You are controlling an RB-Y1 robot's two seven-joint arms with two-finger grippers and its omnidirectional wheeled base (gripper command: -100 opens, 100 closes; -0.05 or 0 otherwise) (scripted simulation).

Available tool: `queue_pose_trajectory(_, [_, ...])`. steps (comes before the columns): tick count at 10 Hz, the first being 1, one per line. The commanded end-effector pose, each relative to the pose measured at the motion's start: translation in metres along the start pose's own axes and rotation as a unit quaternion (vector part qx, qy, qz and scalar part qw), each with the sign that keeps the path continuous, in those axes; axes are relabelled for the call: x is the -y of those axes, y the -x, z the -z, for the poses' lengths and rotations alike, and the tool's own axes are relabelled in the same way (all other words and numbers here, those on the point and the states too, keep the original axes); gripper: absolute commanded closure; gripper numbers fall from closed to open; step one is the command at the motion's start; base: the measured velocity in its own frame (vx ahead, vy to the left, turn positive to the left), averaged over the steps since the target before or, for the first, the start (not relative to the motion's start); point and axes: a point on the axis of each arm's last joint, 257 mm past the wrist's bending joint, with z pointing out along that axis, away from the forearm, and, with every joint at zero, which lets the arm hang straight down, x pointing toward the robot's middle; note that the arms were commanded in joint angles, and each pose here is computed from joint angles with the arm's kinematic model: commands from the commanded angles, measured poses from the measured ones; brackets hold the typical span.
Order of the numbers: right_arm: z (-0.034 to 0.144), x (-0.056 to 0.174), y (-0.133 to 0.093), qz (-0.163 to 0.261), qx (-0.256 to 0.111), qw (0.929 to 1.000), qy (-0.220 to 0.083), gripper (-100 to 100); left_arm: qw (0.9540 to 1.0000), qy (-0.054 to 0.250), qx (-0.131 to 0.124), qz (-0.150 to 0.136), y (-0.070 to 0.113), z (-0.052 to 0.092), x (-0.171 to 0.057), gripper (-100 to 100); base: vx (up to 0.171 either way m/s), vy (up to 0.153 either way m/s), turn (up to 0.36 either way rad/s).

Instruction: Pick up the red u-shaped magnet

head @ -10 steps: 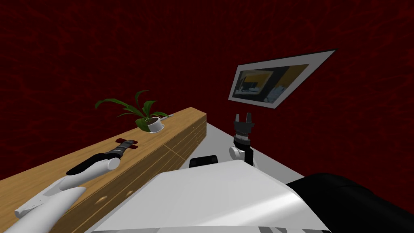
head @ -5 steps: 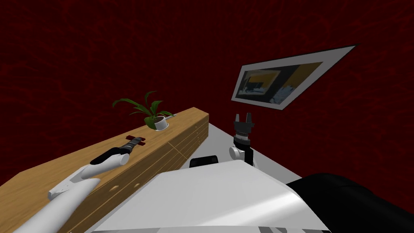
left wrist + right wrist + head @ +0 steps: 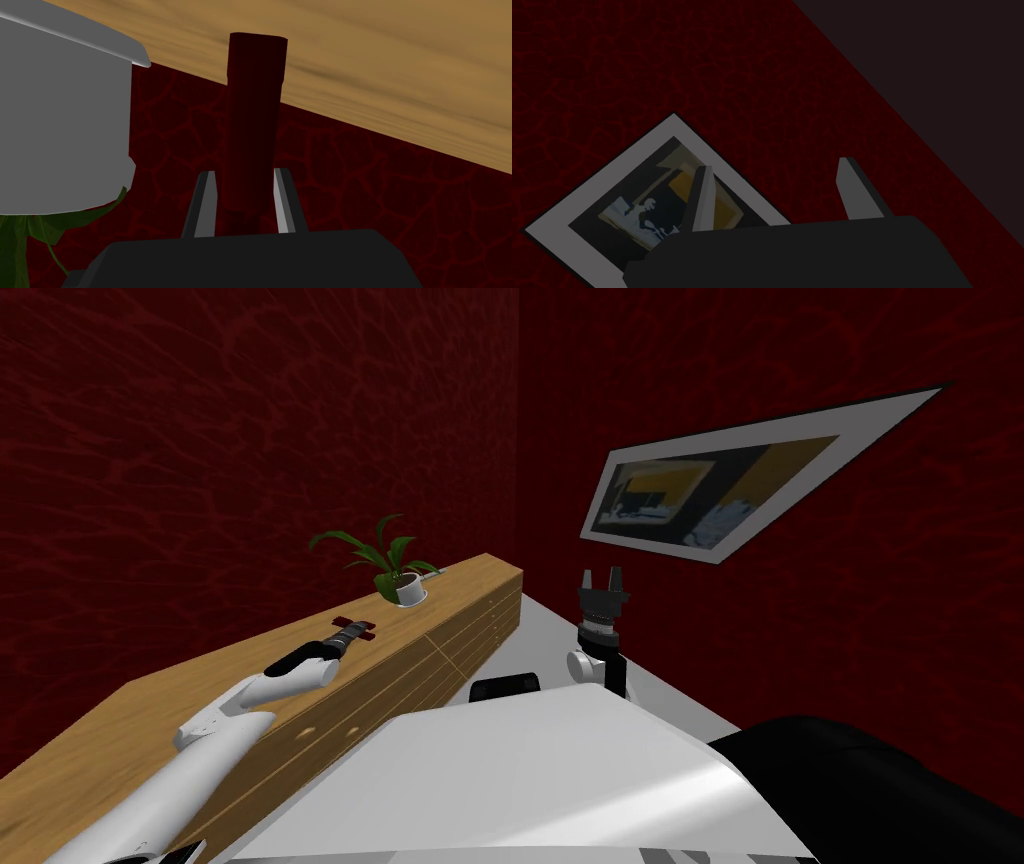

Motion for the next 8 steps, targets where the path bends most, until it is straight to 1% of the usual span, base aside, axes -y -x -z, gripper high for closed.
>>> queue_pose_trajectory(1, [0.000, 0.000, 0.000, 0.000, 0.000, 1.0000, 0.000, 0, 0.9996, -0.023, -0.016, -0.002, -0.016, -0.007, 0.043, 100, 0.002, 0.042, 0.301])
queue_pose_trajectory(2, [0.000, 0.000, 0.000, 0.000, 0.000, 1.0000, 0.000, 0, 0.9996, -0.023, -0.019, 0.001, -0.019, -0.007, 0.043, 100, 0.006, 0.045, 0.218])
queue_pose_trajectory(3, [0.000, 0.000, 0.000, 0.000, 0.000, 1.0000, 0.000, 0, 0.9996, -0.022, -0.017, 0.006, -0.018, -0.007, 0.043, 100, 0.004, 0.022, 0.012])
queue_pose_trajectory(5, [0.000, 0.000, 0.000, 0.000, 0.000, 1.0000, 0.000, 0, 0.9996, -0.018, -0.012, -0.015, -0.016, -0.007, 0.041, 100, 0.000, 0.003, -0.016])
queue_pose_trajectory(6, [0.000, 0.000, 0.000, 0.000, 0.000, 1.0000, 0.000, 0, 0.9987, -0.042, -0.026, -0.011, -0.029, -0.011, 0.084, 100, 0.003, 0.042, 0.338])
queue_pose_trajectory(7, [0.000, 0.000, 0.000, 0.000, 0.000, 1.0000, 0.000, 0, 0.9987, -0.040, -0.026, -0.015, -0.031, -0.011, 0.084, 100, 0.009, 0.046, 0.203])
queue_pose_trajectory(8, [0.000, 0.000, 0.000, 0.000, 0.000, 1.0000, 0.000, 0, 0.9989, -0.038, -0.021, -0.017, -0.029, -0.012, 0.083, 100, 0.004, 0.022, -0.007])
